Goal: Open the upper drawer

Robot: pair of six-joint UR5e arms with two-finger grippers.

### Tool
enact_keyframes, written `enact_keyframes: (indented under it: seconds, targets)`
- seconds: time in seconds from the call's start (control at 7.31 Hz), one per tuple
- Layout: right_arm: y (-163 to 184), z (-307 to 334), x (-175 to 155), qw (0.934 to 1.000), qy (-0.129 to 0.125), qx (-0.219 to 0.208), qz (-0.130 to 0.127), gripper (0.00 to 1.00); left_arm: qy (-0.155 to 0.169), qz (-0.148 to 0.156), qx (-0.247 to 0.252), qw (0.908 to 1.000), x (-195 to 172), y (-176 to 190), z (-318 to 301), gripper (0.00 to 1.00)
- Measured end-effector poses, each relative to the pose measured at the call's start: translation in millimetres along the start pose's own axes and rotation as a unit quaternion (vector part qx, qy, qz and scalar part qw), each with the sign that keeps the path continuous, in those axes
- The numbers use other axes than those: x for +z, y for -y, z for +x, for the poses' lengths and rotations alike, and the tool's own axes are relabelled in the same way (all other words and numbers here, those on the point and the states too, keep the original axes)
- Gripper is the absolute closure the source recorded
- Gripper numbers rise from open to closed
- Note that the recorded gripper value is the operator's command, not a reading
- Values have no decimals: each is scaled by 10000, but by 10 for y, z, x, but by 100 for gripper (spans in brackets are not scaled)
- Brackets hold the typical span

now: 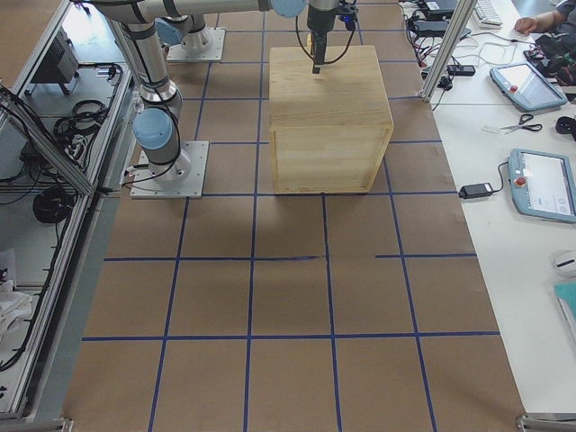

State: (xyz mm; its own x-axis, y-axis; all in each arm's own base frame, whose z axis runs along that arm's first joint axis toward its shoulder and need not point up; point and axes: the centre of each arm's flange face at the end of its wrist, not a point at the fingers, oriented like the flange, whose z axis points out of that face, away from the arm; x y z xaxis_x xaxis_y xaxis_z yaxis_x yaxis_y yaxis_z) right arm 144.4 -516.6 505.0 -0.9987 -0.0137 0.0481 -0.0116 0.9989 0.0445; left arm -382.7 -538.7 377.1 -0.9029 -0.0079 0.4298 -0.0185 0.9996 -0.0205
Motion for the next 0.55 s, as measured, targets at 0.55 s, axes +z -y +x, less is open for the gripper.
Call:
enact_keyframes:
  seconds: [0.55]
  targets:
    - [0, 0, 0, 10000, 0, -1, 0, 0, 46, -25, -8, 10000, 39, 3, -45, 0]
